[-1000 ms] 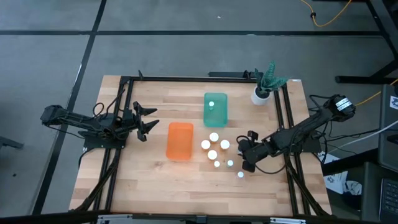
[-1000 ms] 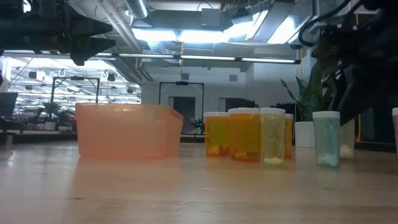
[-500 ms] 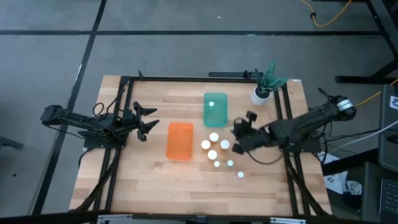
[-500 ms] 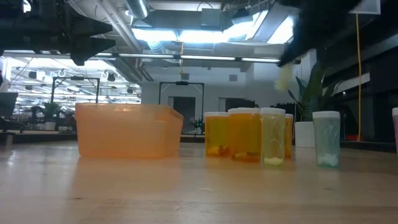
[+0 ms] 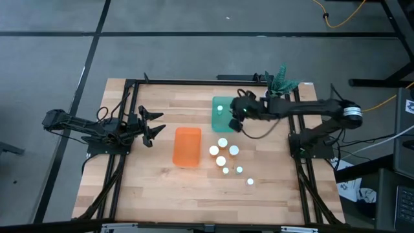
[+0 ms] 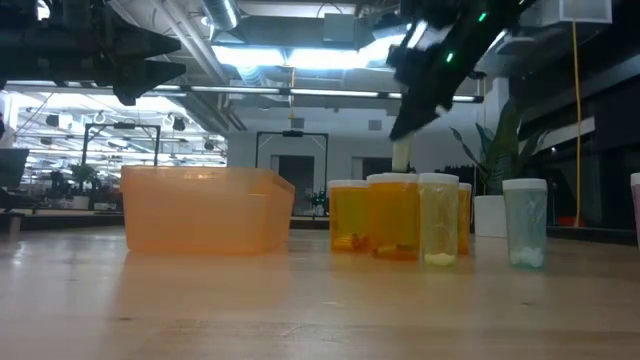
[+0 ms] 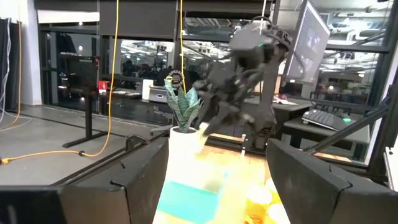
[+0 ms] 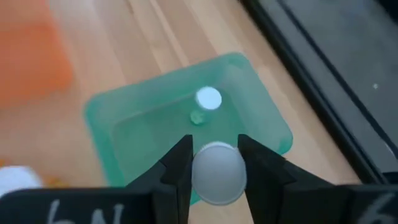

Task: Pick and place medicine bottles into bin by pill shape (circle, oval)
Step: Put the small yellow medicine bottle into the blue bin, then put the small purple medicine bottle into the blue bin

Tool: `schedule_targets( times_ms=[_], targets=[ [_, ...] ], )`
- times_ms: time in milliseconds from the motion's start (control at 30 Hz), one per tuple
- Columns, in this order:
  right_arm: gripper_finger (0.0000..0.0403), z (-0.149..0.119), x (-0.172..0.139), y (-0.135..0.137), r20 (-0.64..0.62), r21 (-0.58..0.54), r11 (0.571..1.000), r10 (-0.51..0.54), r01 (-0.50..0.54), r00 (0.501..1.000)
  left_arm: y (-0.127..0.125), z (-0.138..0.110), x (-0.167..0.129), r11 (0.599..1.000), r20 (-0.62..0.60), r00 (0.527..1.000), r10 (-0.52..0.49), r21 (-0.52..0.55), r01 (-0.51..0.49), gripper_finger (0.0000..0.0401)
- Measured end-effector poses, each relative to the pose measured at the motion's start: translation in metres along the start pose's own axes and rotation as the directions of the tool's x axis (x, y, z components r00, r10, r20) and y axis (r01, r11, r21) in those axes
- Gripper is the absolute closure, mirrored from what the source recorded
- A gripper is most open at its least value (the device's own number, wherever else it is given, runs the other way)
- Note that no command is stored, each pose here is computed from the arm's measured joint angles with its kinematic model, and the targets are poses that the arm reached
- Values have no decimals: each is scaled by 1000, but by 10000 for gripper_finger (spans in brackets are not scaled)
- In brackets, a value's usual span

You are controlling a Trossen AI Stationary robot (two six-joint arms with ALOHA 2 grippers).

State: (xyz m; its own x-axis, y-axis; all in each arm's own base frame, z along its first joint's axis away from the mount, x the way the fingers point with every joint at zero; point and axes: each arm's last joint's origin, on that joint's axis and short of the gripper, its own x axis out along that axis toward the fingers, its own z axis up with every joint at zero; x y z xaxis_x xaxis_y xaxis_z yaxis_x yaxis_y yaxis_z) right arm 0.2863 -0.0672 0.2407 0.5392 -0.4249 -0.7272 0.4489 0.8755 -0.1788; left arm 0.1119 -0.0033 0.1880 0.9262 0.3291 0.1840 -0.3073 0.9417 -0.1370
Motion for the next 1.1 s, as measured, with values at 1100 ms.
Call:
schedule_targets(
  times_ms=[1100],
  targets=[
    [220, -3, 91, -32, -176, 29, 997, 71, -67, 982, 0, 0, 0, 1000, 0, 1000, 0, 1, 0, 138]
  ],
)
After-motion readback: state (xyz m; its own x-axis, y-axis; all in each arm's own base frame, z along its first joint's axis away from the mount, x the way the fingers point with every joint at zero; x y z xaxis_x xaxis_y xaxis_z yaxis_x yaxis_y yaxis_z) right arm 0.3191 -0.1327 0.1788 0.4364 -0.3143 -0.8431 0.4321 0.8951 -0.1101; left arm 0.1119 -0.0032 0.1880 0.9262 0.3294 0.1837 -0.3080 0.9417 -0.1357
